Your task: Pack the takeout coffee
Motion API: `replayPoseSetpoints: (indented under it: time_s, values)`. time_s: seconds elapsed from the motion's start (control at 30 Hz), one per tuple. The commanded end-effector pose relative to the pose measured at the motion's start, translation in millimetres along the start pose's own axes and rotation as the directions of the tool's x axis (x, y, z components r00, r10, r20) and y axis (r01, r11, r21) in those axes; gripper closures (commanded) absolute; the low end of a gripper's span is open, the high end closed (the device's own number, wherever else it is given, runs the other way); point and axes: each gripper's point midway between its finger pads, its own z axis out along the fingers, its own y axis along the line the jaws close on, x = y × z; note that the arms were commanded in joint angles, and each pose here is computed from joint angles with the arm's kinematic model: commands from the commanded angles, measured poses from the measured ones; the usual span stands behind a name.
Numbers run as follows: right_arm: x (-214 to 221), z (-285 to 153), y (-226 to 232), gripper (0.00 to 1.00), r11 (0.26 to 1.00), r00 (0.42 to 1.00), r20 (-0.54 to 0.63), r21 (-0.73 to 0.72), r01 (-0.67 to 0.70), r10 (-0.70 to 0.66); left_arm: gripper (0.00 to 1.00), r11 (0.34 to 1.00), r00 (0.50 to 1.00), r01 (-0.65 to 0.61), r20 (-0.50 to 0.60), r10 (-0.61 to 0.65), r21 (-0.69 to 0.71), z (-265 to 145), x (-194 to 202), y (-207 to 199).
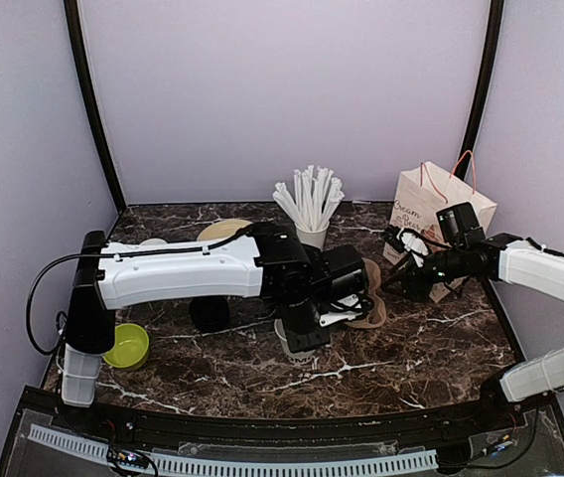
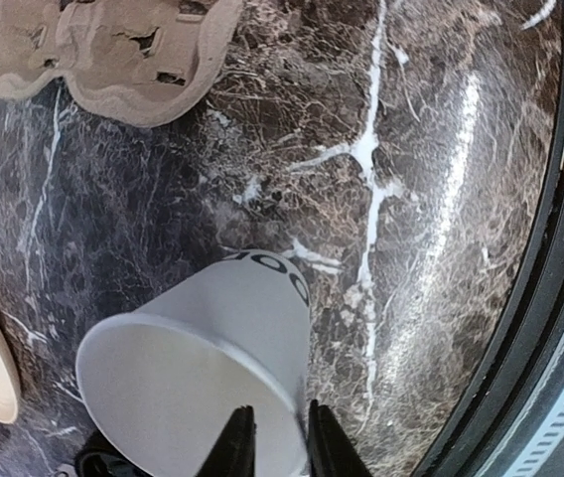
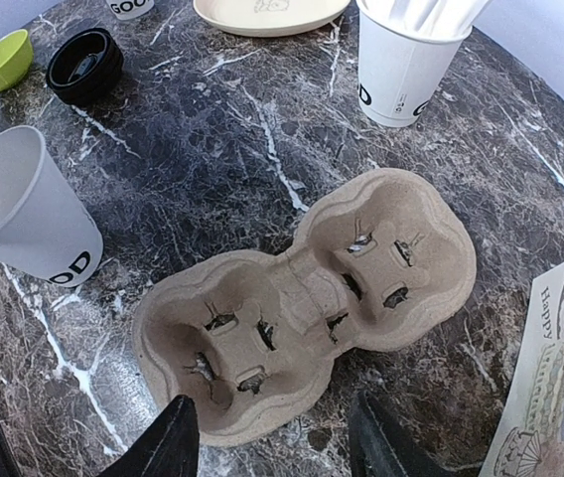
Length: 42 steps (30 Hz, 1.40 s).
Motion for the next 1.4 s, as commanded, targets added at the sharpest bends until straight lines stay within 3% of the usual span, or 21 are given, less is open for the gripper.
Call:
replayPoseSetpoints:
  time_s: [0.0, 0.2, 0.3, 0.37, 0.53, 0.87, 1.1, 1.37]
  values:
    - [-1.3, 1.7, -1.6, 0.48, 1.000, 1.000, 0.015, 0.000, 0.011, -0.011, 0.70, 1.000, 1.000, -0.020, -0.007, 0.020, 0.006, -18.3, 7.5, -7.4]
    - [-0.8, 1.5, 0.1, 0.48, 1.000, 1.000, 0.014, -0.008, 0.015, -0.015, 0.53, 0.999, 0.992, 0.025, 0.121, -0.020, -0.035, -79.8, 6.9, 5.0]
    - [-0.8, 1.0, 0.4, 0.48, 1.000, 1.000, 0.017, -0.007, 0.022, -0.022, 0.36, 0.979, 0.973, 0.118, 0.215, -0.081, -0.165, -112.1, 11.1, 36.5]
    - [-1.1, 0.5, -0.2, 0.47, 1.000, 1.000, 0.015, -0.003, 0.024, -0.023, 0.30, 0.953, 0.957, 0.215, 0.241, -0.163, -0.212, -127.5, 24.3, 62.7]
    - [-2.5, -0.7, 1.5, 0.47, 0.999, 0.999, 0.024, -0.009, 0.031, -0.031, 0.31, 0.817, 0.845, 0.530, 0.220, -0.487, -0.229, -126.9, 80.3, 127.9]
    - [-1.2, -1.8, 1.3, 0.47, 0.999, 0.999, 0.019, -0.003, 0.037, -0.037, 0.30, 0.607, 0.627, 0.767, 0.041, -0.778, -0.206, -48.5, 186.1, 164.1]
    - [-1.2, -1.9, 0.9, 0.47, 0.999, 0.999, 0.019, 0.001, 0.038, -0.038, 0.47, 0.558, 0.561, 0.815, -0.026, -0.827, -0.159, -9.4, 206.8, 158.3]
    - [-0.6, -2.4, 1.9, 0.47, 0.999, 0.999, 0.021, 0.001, 0.040, -0.040, 0.51, 0.538, 0.531, 0.821, -0.093, -0.842, -0.189, 27.9, 221.2, 164.1]
